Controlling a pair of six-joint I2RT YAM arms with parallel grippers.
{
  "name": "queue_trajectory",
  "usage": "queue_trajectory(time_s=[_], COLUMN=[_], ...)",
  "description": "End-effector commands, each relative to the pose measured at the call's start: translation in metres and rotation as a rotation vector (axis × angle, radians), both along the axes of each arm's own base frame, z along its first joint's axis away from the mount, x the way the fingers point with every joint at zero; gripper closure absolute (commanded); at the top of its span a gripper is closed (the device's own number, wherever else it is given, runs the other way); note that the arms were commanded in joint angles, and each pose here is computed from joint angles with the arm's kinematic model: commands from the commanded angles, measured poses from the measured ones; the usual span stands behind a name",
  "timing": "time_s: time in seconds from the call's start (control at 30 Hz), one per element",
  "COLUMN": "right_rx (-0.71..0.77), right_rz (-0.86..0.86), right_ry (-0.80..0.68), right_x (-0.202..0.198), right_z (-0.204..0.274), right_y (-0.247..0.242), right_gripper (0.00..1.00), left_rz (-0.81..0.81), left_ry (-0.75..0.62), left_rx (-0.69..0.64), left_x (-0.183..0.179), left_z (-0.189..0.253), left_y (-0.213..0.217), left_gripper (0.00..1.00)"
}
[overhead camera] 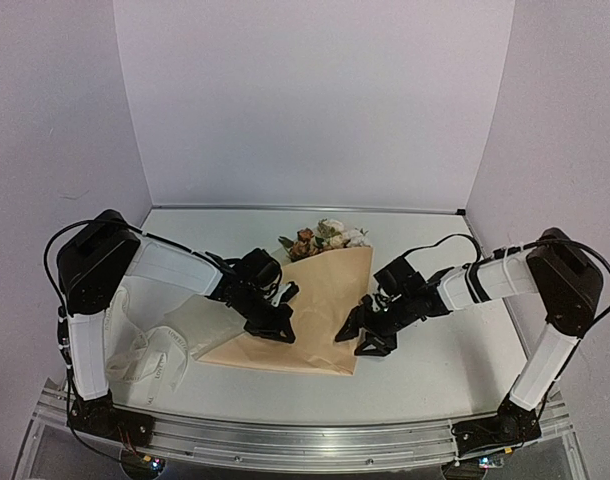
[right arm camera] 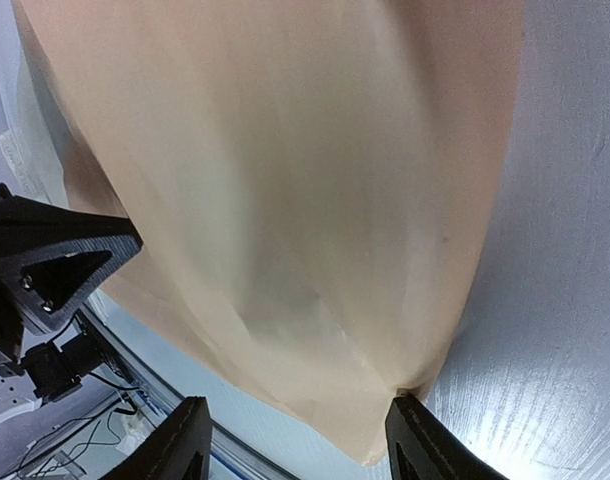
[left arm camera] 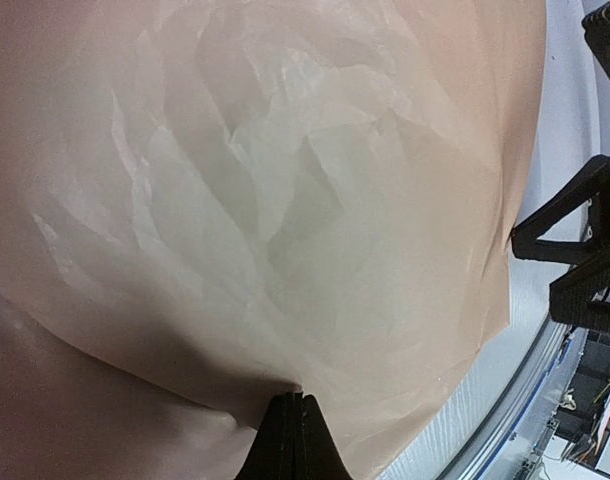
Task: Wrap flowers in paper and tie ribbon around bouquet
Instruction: Press the fold line on the 2/3-folded wrapping paper.
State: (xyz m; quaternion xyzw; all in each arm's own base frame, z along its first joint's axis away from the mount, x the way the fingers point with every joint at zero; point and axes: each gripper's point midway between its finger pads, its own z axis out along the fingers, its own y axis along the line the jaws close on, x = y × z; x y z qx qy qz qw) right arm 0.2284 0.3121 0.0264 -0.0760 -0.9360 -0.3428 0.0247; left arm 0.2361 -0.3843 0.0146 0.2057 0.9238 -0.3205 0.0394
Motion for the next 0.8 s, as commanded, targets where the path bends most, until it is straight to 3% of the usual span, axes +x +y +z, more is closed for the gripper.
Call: queue_trajectory(time_s=[0.0,0.3,0.77], right_rx=[0.062,0.137,0.091], right_rz=[-0.085,-0.127,-0.054], right_ry=[-0.034,-0.009,0.087], right_x=[0.031,0.035,-0.042], right_z=[0.015,0.016,-0.009], right_y=[0.008,0.018,0.002], right_gripper=[0.37,0.36,0.34], left_rz=[0.001,0.003,0.005], left_ry=[0.042,0.039,0.05], left_rx=[0.086,0.095,0.112], left_x=[-0.007,-0.006,-0.006], left_z=[-0.022,-0.023,-0.029], left_y=[0.014,0.015,0.016], left_gripper=[1.0,1.0,1.0])
